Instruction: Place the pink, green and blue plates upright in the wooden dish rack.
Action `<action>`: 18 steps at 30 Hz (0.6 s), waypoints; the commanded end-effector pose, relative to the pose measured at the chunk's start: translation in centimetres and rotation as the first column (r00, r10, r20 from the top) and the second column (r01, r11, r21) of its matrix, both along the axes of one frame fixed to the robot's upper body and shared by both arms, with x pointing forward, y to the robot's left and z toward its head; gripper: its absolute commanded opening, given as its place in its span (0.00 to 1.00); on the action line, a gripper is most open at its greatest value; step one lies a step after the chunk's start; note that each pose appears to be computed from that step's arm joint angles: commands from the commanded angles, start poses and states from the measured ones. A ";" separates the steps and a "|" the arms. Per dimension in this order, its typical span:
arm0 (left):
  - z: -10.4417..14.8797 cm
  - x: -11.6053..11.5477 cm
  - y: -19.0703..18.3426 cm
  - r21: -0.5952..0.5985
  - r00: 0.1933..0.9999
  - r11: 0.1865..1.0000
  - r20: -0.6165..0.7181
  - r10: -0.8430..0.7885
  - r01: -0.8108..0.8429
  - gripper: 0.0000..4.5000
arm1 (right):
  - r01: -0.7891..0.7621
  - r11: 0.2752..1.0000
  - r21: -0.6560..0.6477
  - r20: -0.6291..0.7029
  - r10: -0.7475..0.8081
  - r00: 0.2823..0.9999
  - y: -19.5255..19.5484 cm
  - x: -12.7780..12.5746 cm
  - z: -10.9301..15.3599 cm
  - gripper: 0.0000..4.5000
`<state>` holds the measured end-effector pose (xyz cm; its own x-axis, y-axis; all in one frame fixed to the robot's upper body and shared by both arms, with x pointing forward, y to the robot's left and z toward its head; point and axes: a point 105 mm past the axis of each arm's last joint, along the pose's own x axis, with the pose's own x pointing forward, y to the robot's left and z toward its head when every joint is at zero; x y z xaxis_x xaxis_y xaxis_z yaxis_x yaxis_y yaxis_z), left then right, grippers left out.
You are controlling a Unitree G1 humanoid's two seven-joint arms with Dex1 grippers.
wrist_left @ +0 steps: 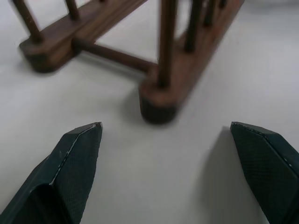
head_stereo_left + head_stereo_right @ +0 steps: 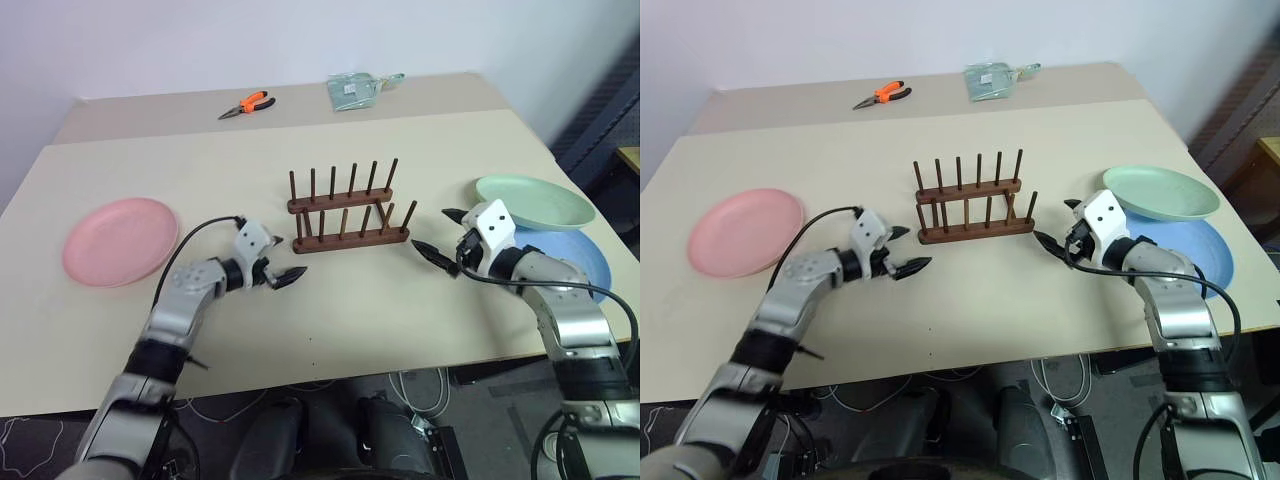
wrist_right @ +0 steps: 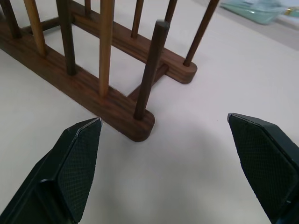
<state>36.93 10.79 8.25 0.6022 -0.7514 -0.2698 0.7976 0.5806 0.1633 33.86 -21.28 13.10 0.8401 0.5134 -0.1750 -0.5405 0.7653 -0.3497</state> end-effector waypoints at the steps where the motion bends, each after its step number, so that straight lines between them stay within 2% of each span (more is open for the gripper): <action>1: -1.8 0.7 -1.3 0.045 0.995 0.996 -0.064 -0.070 0.073 1.00 | 0.058 0.998 0.003 0.065 -0.059 0.996 -0.7 -1.4 1.3 0.98; 2: -1.8 0.8 -1.8 0.033 0.993 0.995 -0.077 -0.092 0.095 1.00 | 0.072 0.997 0.006 0.064 -0.072 0.995 -0.8 -1.8 1.2 0.98; 5: -2.1 0.8 -2.3 0.045 0.986 0.988 -0.083 -0.142 0.146 0.82 | 0.098 0.995 0.010 0.058 -0.099 0.993 -0.8 -2.9 0.9 1.00; 8: -2.2 0.4 -2.6 0.044 0.978 0.979 -0.083 -0.193 0.197 0.47 | 0.114 0.994 0.005 0.047 -0.114 0.992 -1.0 -3.5 0.5 1.00; 11: -2.1 -0.1 -2.5 0.038 0.971 0.973 -0.078 -0.224 0.228 0.17 | 0.117 0.993 -0.002 0.041 -0.116 0.992 -0.8 -3.8 0.2 1.00; 14: -1.2 -1.2 -3.1 0.025 0.953 0.954 -0.055 -0.299 0.300 0.17 | 0.120 0.993 -0.015 0.025 -0.120 0.992 -1.3 -3.9 0.1 1.00; 18: -0.7 -4.9 -3.9 0.034 0.872 0.873 -0.081 -0.482 0.486 0.17 | 0.147 0.988 -0.045 0.009 -0.147 0.989 -2.9 -4.1 -0.3 1.00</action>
